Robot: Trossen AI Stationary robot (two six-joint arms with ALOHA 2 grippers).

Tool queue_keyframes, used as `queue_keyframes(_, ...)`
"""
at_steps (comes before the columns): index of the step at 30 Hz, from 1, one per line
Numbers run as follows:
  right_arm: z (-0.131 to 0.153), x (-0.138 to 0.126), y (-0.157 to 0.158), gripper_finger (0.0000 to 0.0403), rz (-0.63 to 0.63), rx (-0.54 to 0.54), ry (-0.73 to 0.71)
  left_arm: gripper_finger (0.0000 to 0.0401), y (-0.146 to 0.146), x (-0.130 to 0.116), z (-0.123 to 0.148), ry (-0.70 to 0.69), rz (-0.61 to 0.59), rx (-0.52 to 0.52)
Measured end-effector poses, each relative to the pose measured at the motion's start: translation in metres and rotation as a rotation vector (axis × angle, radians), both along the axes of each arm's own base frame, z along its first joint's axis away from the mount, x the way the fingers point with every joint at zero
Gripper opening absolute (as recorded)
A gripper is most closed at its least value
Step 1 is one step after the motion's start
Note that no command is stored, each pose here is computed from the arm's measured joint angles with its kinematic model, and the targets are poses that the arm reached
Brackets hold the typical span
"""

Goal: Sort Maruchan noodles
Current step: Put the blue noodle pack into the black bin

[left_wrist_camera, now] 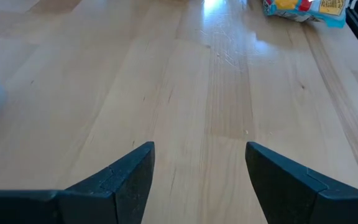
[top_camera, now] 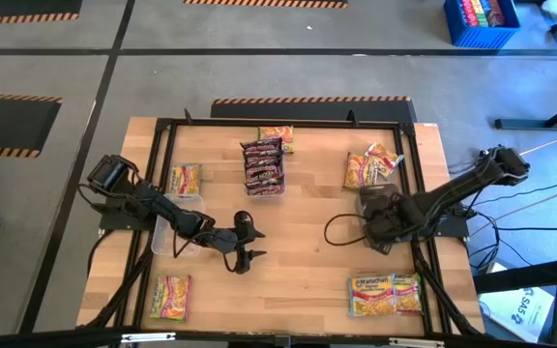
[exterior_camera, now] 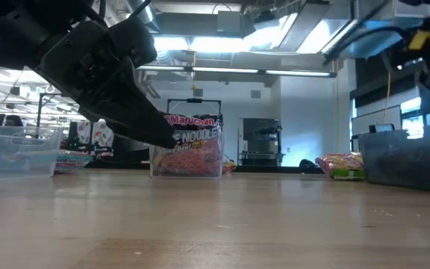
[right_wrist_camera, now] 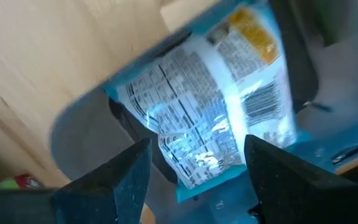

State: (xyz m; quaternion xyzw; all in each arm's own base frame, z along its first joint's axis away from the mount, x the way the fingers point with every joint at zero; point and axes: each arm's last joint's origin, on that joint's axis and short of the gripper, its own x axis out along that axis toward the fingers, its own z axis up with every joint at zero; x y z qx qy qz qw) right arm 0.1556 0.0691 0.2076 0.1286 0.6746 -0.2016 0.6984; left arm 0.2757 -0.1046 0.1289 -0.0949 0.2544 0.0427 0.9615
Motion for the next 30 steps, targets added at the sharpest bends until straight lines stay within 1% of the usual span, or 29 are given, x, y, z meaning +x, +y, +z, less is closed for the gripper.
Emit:
queue_keyframes(3, -0.008, 0.0, 0.0, 0.0237, -0.001, 0.017, -0.007, 0.0247, 0.0, 0.0, 0.0, 0.0, 0.0, 0.0)
queue_keyframes(6, -0.012, 0.0, 0.0, 0.0236, -0.004, 0.012, -0.002, 0.0247, 0.0, 0.0, 0.0, -0.001, 0.003, 0.001)
queue_keyframes(8, -0.015, 0.001, 0.001, 0.0236, -0.019, 0.014, -0.024, 0.0247, 0.0, 0.0, 0.0, -0.001, 0.004, 0.002)
queue_keyframes(12, -0.027, 0.0, 0.001, 0.0236, -0.052, 0.059, -0.036, 0.0247, 0.0, 0.0, 0.0, -0.002, 0.005, 0.003)
queue_keyframes(16, -0.039, -0.008, -0.003, 0.0236, -0.109, 0.029, 0.004, 0.0247, 0.001, 0.0, 0.0, -0.002, 0.007, 0.003)
queue_keyframes(19, -0.042, -0.009, -0.004, 0.023, -0.114, 0.011, 0.002, 0.0247, 0.001, 0.0, 0.0, -0.002, 0.007, 0.004)
queue_keyframes(21, -0.042, -0.01, -0.005, 0.0211, -0.108, -0.002, 0.0, 0.0247, 0.001, 0.0, 0.0, -0.002, 0.007, 0.004)
queue_keyframes(23, -0.042, -0.009, -0.006, 0.0176, -0.092, -0.024, -0.009, 0.0247, 0.001, 0.0, 0.0, -0.002, 0.007, 0.004)
queue_keyframes(29, -0.042, -0.009, -0.007, 0.0037, -0.058, -0.083, -0.032, 0.0247, 0.001, 0.0, 0.0, -0.002, 0.006, 0.006)
queue_keyframes(30, -0.042, -0.009, -0.007, 0.0019, -0.051, -0.085, -0.031, 0.0247, 0.001, 0.0, 0.0, -0.002, 0.006, 0.006)
